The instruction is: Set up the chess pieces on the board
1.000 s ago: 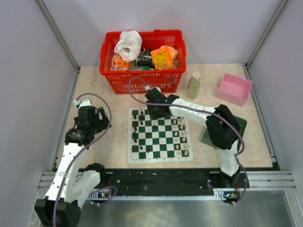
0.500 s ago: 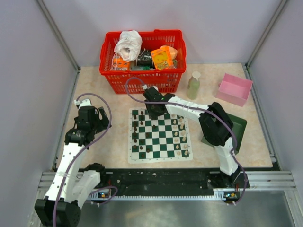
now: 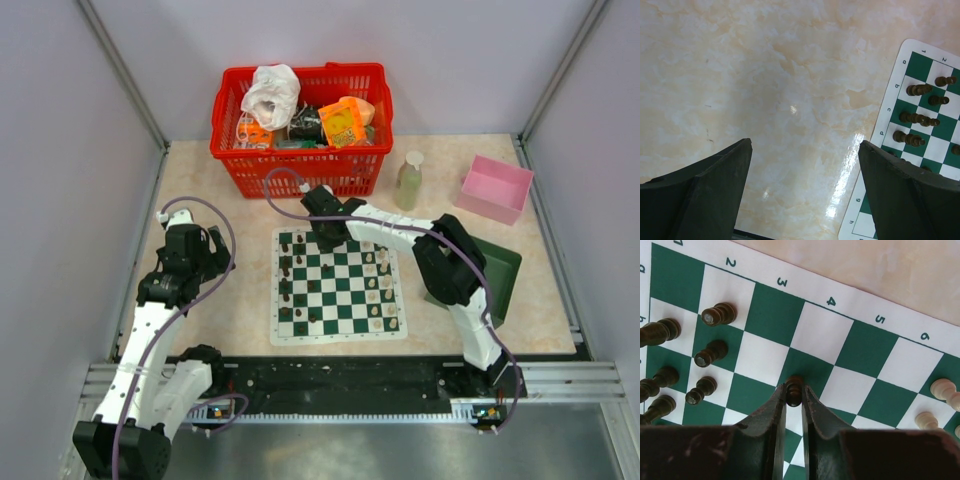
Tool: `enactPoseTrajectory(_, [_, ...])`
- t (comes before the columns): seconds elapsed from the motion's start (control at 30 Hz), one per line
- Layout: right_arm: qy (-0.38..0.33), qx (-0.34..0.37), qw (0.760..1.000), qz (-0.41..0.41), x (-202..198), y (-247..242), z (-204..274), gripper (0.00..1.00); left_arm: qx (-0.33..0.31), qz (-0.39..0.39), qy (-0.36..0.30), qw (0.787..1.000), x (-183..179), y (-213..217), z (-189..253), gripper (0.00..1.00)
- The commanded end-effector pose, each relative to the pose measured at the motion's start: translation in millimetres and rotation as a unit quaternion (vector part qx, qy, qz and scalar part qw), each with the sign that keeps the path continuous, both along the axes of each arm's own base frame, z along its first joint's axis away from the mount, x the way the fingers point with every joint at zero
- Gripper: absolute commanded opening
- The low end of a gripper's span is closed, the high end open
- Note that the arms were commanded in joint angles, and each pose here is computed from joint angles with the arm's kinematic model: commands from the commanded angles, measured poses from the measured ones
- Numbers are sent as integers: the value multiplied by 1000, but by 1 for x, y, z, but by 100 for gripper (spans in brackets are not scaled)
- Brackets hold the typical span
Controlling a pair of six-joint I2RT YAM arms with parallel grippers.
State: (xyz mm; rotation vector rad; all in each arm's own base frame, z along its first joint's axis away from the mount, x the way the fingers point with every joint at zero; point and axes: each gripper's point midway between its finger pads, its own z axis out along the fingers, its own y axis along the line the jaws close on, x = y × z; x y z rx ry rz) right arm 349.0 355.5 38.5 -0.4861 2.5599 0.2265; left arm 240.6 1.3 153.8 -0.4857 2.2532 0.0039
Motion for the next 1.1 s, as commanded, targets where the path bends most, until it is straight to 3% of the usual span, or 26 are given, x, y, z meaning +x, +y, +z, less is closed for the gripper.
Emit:
enactPoseTrajectory(0.0, [-39,34,999,4,15,9,42,13,3,3,-20,1000,6,1,7,93])
enactPoseTrajectory(0.3, [-44,52,997,26,-10,18,64,13,2,2,-20,1000,6,1,6,93])
enactPoseTrajectory(1.07, [-12,56,994,92,-73,69,44,13,2,2,-22,1000,5,1,8,93])
